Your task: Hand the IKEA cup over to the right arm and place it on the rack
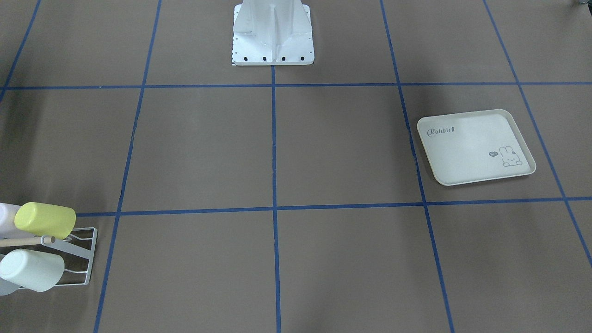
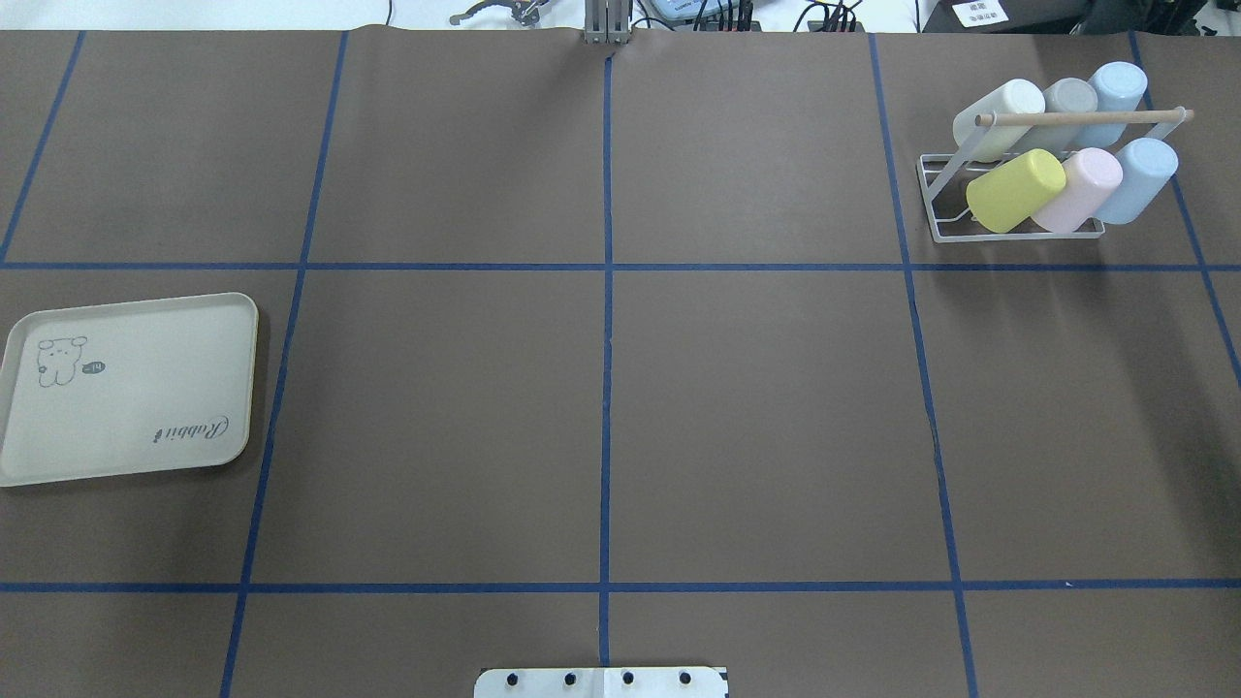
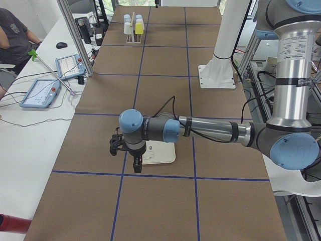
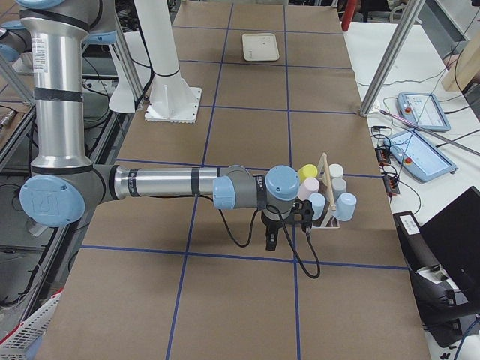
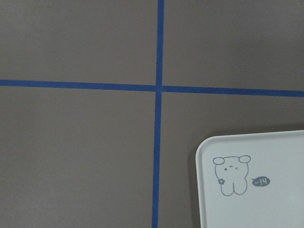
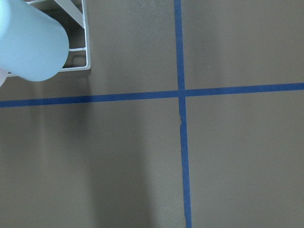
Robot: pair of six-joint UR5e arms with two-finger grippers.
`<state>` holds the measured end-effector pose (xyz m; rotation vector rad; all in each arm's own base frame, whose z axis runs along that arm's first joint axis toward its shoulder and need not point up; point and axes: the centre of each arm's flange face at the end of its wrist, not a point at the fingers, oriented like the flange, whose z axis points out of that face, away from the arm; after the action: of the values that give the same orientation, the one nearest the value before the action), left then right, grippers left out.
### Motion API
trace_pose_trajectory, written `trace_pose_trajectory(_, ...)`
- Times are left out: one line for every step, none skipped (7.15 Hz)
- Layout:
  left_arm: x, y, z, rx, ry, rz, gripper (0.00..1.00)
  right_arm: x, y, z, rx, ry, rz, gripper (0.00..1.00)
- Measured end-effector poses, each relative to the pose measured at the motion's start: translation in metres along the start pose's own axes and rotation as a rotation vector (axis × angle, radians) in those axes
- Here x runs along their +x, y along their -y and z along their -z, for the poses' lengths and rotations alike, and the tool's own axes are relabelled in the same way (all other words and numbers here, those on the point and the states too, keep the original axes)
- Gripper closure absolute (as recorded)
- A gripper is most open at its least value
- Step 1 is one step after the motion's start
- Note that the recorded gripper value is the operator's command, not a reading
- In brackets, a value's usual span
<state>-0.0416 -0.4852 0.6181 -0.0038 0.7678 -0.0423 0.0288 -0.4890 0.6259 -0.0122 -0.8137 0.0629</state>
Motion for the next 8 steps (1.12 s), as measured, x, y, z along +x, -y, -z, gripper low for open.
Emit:
trace_pose_trajectory(-0.0027,-0.0051,-0.001,-0.002,0.003,0.003,0.0,-0.0022,0.0001,0.0021,0.004,0.001,0.003,0.01)
trace_pose_trajectory(-0.0028,-0.0097,-0.0002,0.0,0.001,0.002,0.0,-0.004,-0.0007,0.0039,0.008,0.001,0.006,0.01)
trace_pose_trajectory(-0.002,-0.0118,0.0009,0.002,0.0,0.0,0.0,-0.0051,-0.0018,0.0053,0.011,0.001,0.008,0.01)
trace_pose_trajectory(-0.0011,-0.0113,0.0011,0.003,0.0,0.0,0.0,-0.006,-0.0023,0.0062,0.013,0.0,0.01,0.01)
trace_pose_trajectory(-0.0003,-0.0096,0.0006,0.002,0.0,0.003,0.0,-0.007,-0.0025,0.0073,0.015,0.0,0.013,0.01)
trace_pose_trajectory(0.0013,-0.0081,0.0013,0.003,-0.003,0.001,0.0,-0.0088,-0.0022,0.0092,0.019,-0.002,0.018,0.01)
trace_pose_trajectory(0.0032,-0.0077,0.0027,0.006,-0.005,-0.002,0.0,-0.0104,-0.0017,0.0107,0.023,-0.003,0.024,0.01)
trace_pose_trajectory(0.0049,-0.0076,0.004,0.009,-0.006,-0.006,0.0,-0.0118,-0.0017,0.0111,0.023,0.002,0.029,0.01)
